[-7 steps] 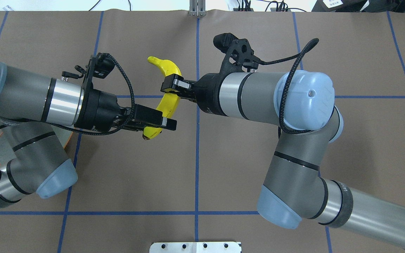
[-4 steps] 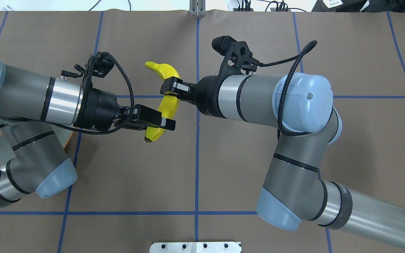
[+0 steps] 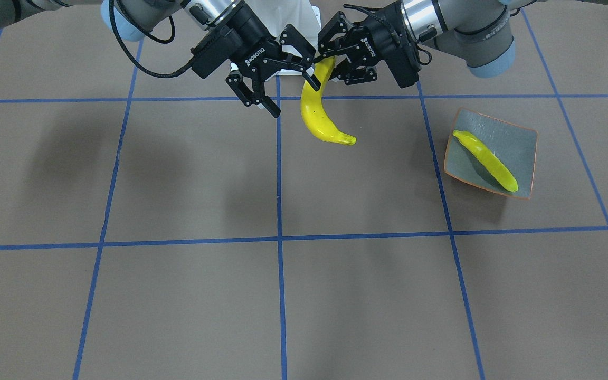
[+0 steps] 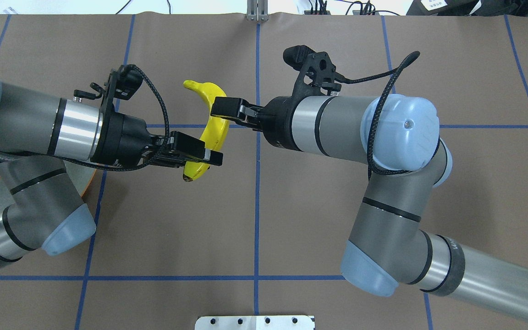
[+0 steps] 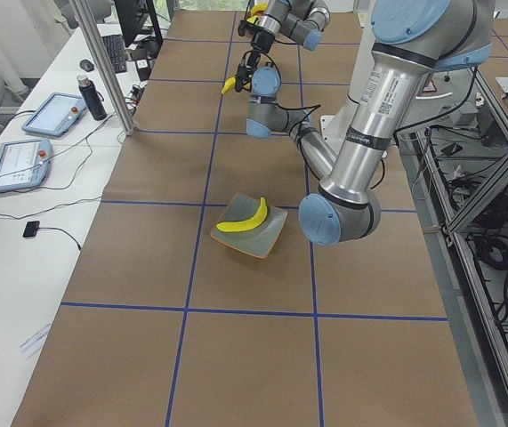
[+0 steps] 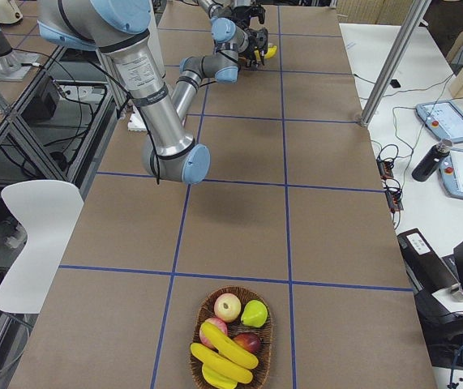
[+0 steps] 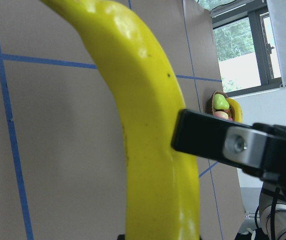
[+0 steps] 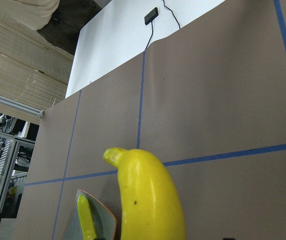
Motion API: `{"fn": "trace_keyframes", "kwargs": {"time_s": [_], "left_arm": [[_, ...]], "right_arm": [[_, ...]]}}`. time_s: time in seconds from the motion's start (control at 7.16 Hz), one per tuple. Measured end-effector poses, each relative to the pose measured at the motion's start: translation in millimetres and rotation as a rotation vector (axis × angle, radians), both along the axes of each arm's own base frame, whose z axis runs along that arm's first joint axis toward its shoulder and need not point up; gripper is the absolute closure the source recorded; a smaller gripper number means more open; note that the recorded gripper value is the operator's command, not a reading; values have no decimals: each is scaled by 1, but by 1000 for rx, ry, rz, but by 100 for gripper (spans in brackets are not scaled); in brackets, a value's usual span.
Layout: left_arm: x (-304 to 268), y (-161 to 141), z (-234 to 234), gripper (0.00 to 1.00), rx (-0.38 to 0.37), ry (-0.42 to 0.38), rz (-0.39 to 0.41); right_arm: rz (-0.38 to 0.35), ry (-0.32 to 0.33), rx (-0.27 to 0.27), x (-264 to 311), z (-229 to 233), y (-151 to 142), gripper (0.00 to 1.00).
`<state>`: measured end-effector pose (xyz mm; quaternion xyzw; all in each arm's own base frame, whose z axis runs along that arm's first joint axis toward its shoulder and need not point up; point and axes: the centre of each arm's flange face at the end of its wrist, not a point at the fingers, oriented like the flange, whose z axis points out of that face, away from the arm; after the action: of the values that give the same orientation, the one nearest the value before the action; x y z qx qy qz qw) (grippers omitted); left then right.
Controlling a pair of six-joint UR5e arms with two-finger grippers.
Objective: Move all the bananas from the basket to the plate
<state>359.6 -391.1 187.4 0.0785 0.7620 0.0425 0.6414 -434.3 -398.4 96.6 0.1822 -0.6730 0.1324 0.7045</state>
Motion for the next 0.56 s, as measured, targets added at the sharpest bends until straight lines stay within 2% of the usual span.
{"fn": "trace_keyframes", "kwargs": {"time_s": [0.28,0.56], "left_arm": [[-21,-5,49,100,-58,-68,-32],[-72,-6,129,100,-165,-179,-103]], "right_arm": [[-25,95,9,36,45,-32,0],[-86,238,-11,92,111,-72,0]]}}
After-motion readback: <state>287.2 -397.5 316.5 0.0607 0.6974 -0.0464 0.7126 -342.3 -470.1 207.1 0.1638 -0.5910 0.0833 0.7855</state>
